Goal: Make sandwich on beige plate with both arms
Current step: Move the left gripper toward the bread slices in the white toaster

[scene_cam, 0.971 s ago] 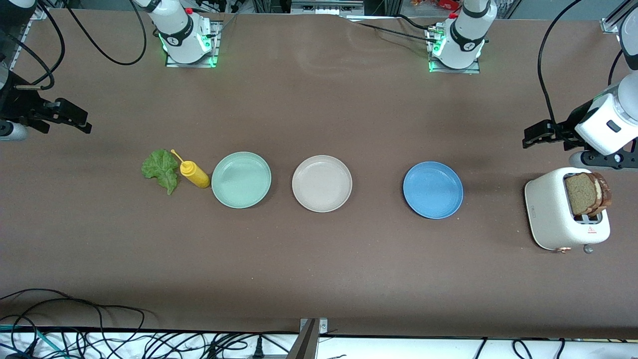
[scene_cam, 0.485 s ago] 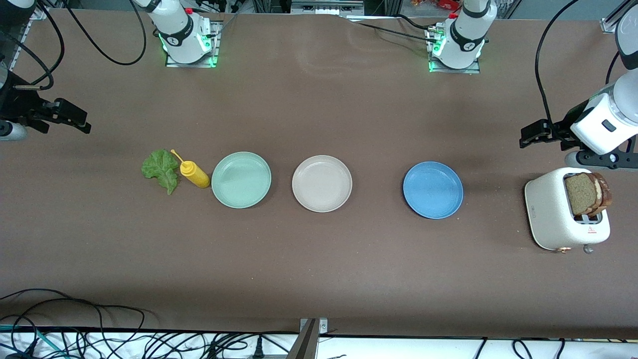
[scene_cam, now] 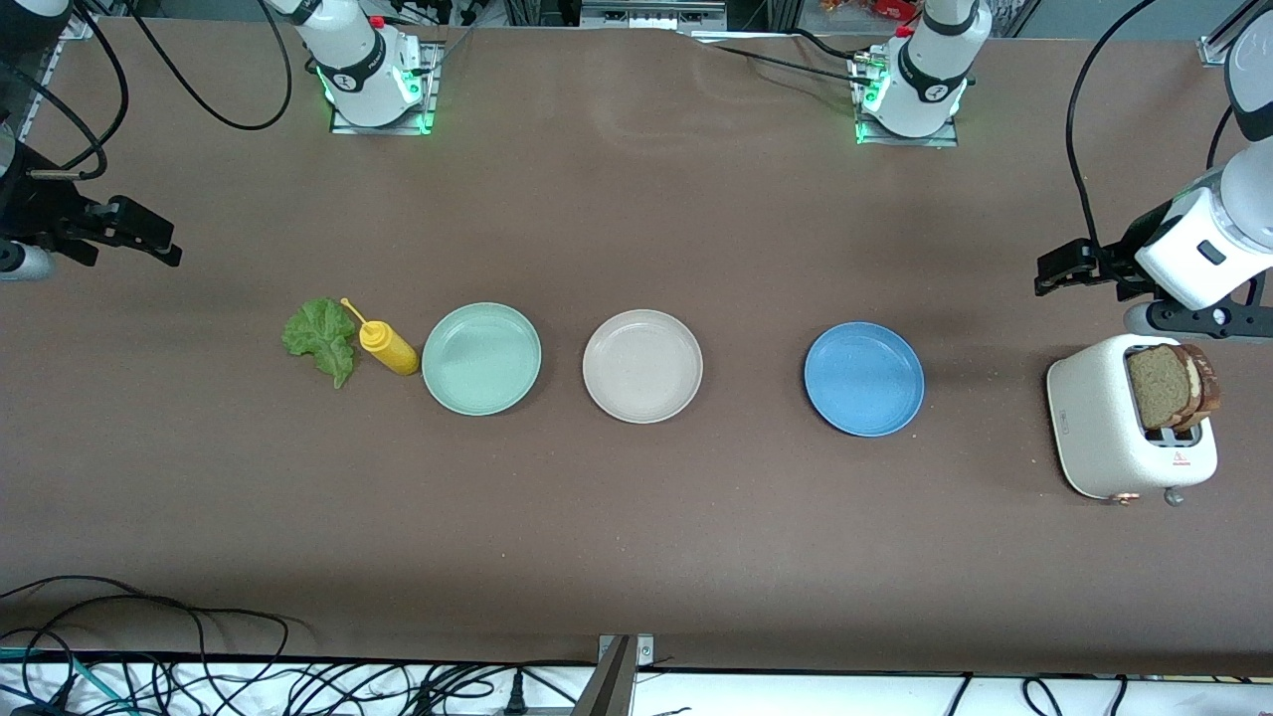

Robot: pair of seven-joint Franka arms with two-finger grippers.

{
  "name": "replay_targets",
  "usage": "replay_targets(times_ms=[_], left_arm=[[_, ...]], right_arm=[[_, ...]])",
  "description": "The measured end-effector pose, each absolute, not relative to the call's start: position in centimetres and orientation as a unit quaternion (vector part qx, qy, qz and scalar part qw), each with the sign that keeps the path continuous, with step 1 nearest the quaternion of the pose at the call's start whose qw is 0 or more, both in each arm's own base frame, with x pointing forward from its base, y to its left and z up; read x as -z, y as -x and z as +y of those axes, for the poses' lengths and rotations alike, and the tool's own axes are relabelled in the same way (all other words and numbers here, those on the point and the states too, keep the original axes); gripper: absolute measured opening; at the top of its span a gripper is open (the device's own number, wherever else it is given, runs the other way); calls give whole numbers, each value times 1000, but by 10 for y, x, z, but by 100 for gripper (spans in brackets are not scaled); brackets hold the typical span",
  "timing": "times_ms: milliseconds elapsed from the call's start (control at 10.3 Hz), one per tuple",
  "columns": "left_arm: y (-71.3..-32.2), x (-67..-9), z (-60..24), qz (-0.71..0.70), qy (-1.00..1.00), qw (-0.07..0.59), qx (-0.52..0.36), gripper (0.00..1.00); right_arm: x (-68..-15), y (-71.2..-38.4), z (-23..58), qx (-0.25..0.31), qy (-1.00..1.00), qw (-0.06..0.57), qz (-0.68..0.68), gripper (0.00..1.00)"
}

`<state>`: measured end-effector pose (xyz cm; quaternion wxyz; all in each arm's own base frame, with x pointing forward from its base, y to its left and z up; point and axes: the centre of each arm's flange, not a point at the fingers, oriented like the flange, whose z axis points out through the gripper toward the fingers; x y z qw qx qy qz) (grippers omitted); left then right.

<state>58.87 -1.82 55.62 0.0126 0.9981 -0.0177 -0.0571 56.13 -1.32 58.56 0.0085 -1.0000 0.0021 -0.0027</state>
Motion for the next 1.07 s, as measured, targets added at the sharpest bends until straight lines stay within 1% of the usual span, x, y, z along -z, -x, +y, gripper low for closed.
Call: replay_targets(times_ms=[485, 777, 1068], left_arm=[[-592, -549, 2, 0, -998, 13, 63, 100], [-591, -548, 22, 11, -998, -8, 64, 100], [-591, -548, 23, 11, -998, -10, 64, 100]], right_arm=[[-586, -561, -13, 3, 1000, 8, 2, 100], [-586, -561, -14, 3, 1000, 8, 2, 100], [-586, -561, -14, 3, 1000, 8, 2, 100]])
